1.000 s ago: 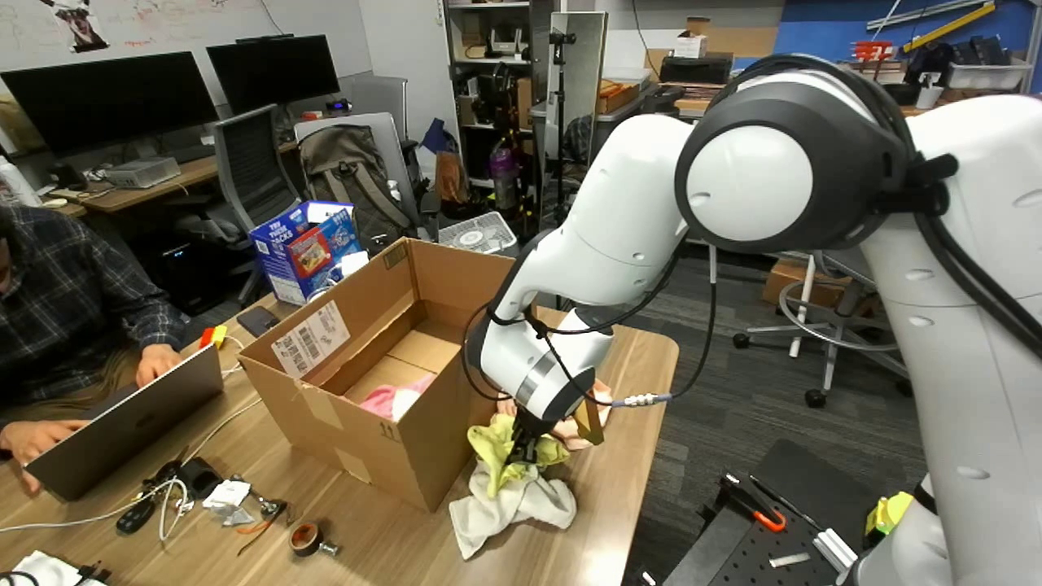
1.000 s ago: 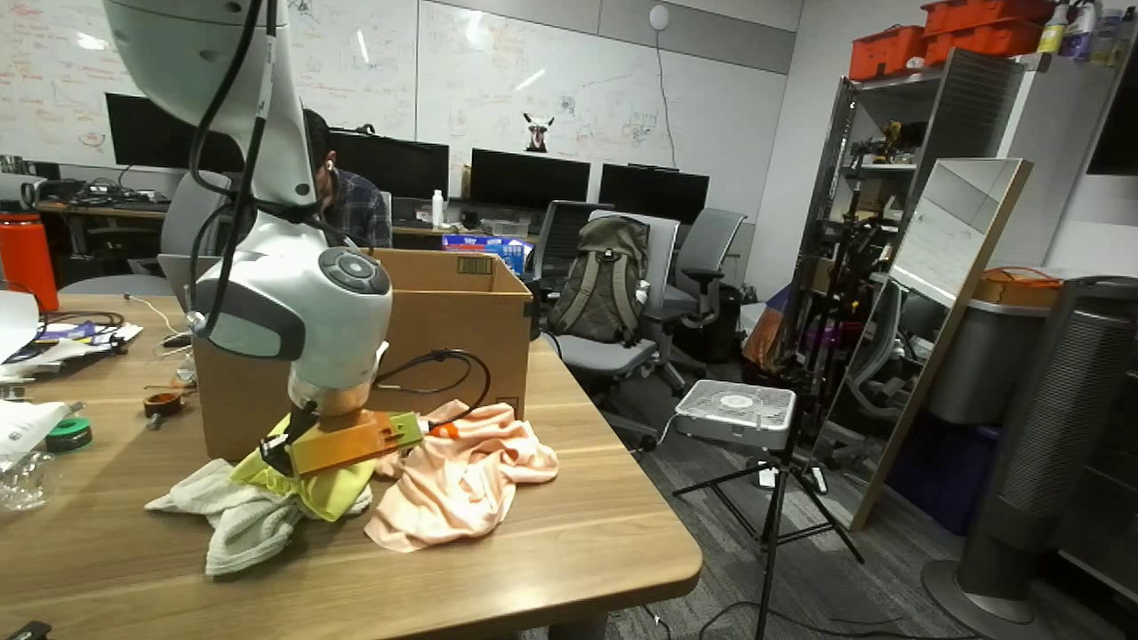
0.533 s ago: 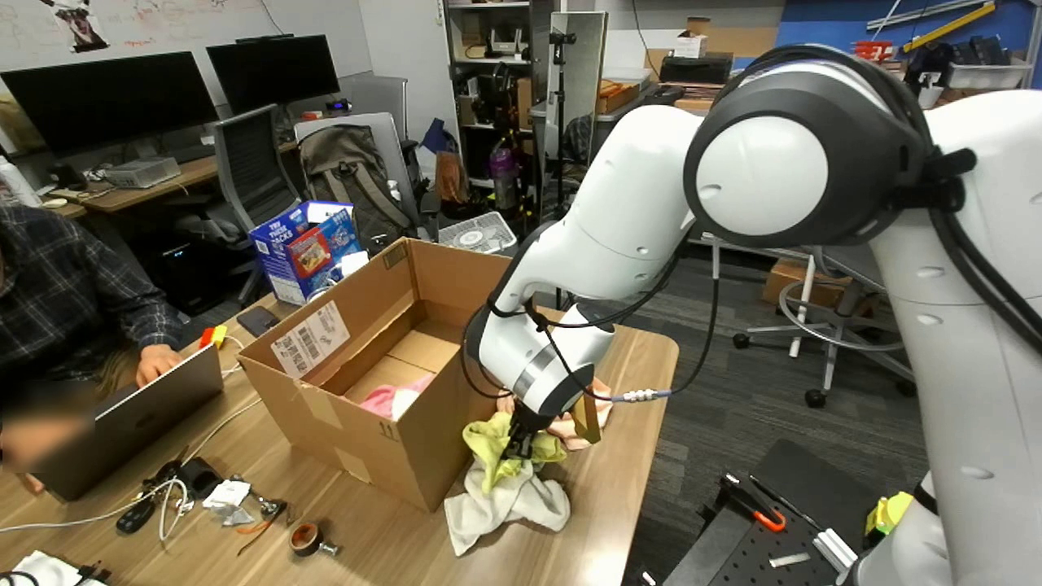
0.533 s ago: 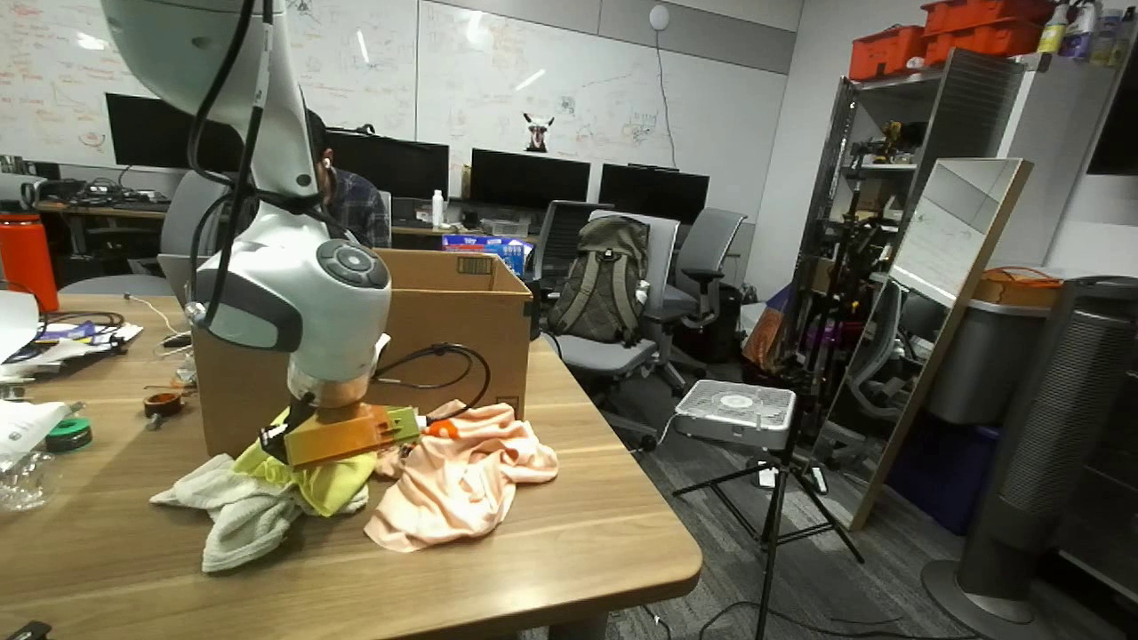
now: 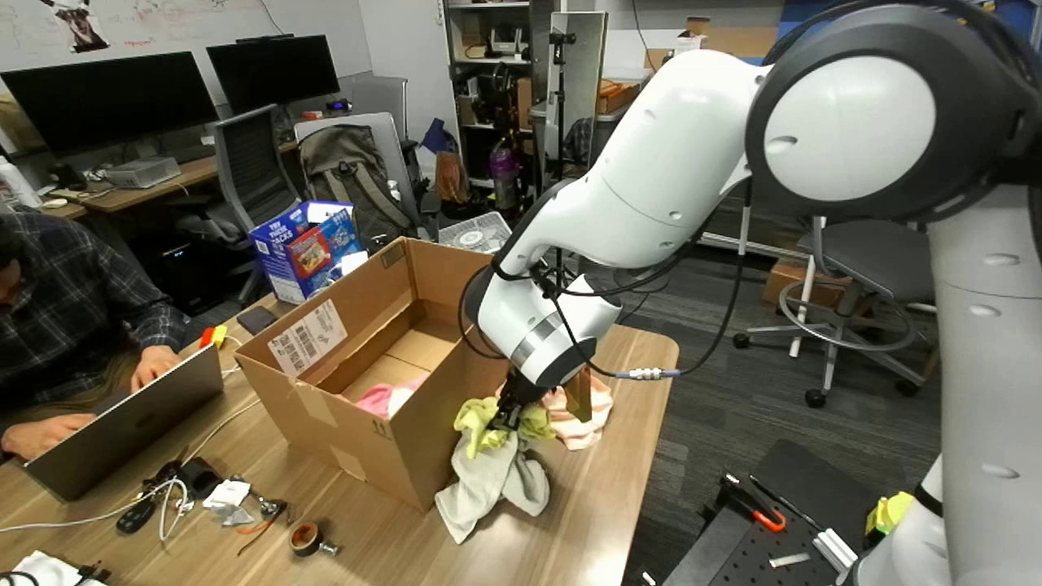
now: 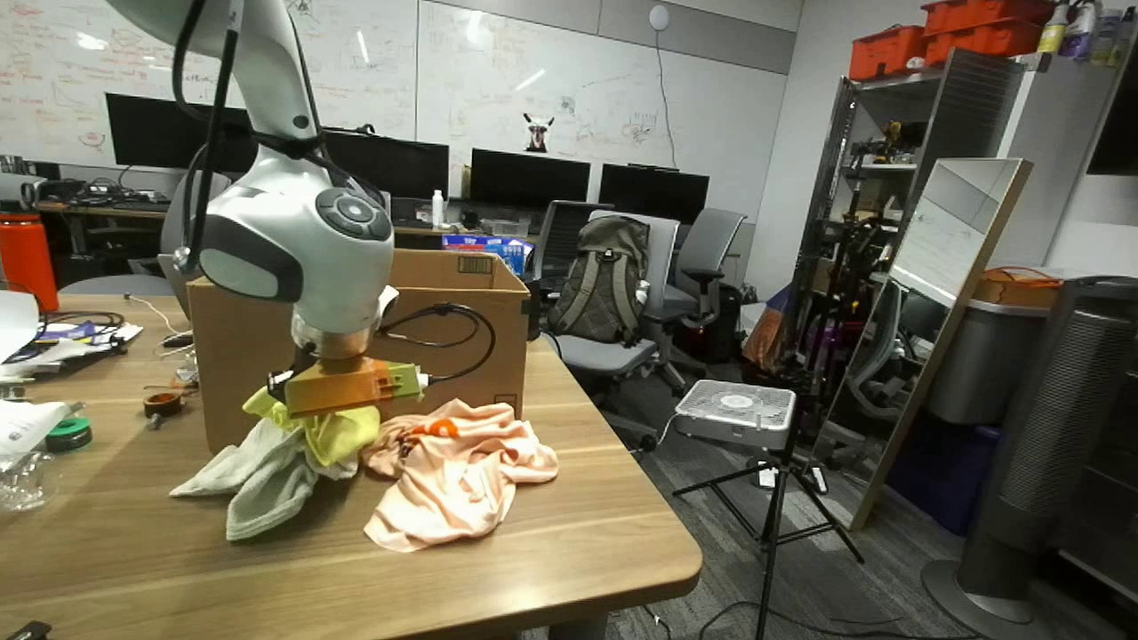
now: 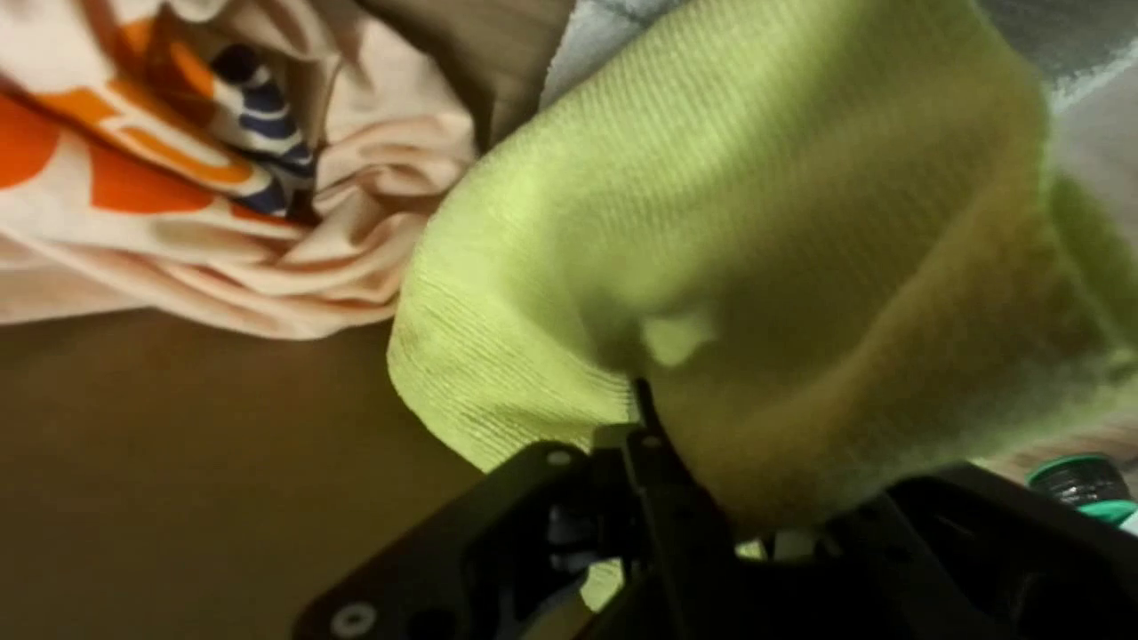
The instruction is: Put the clothes on the side in the box
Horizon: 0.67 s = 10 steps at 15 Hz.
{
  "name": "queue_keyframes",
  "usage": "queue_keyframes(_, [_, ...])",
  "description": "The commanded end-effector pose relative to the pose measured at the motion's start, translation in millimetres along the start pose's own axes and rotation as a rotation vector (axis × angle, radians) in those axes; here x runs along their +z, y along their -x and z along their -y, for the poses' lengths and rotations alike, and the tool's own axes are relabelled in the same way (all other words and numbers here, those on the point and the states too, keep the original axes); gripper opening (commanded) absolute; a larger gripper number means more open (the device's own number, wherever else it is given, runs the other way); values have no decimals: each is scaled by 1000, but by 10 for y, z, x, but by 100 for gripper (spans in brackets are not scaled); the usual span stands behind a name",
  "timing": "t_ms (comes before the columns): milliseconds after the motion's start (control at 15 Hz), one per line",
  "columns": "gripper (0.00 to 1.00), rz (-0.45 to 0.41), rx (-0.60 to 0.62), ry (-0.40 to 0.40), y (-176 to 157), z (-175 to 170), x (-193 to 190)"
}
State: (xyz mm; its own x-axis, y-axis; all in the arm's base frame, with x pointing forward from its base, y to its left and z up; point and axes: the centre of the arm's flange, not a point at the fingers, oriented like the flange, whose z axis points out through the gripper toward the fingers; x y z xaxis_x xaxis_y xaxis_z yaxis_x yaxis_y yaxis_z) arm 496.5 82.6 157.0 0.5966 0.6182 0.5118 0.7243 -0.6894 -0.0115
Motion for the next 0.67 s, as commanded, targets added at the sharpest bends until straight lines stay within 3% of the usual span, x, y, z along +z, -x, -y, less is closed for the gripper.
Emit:
queue_keyframes(0, [5,-73,20,33,-176,-20,-464])
queue_keyframes(267, [5,-122,28,62,-294,-93,-854])
queue_keyframes(600, [5,-202,92,38,-464,-33,-1416])
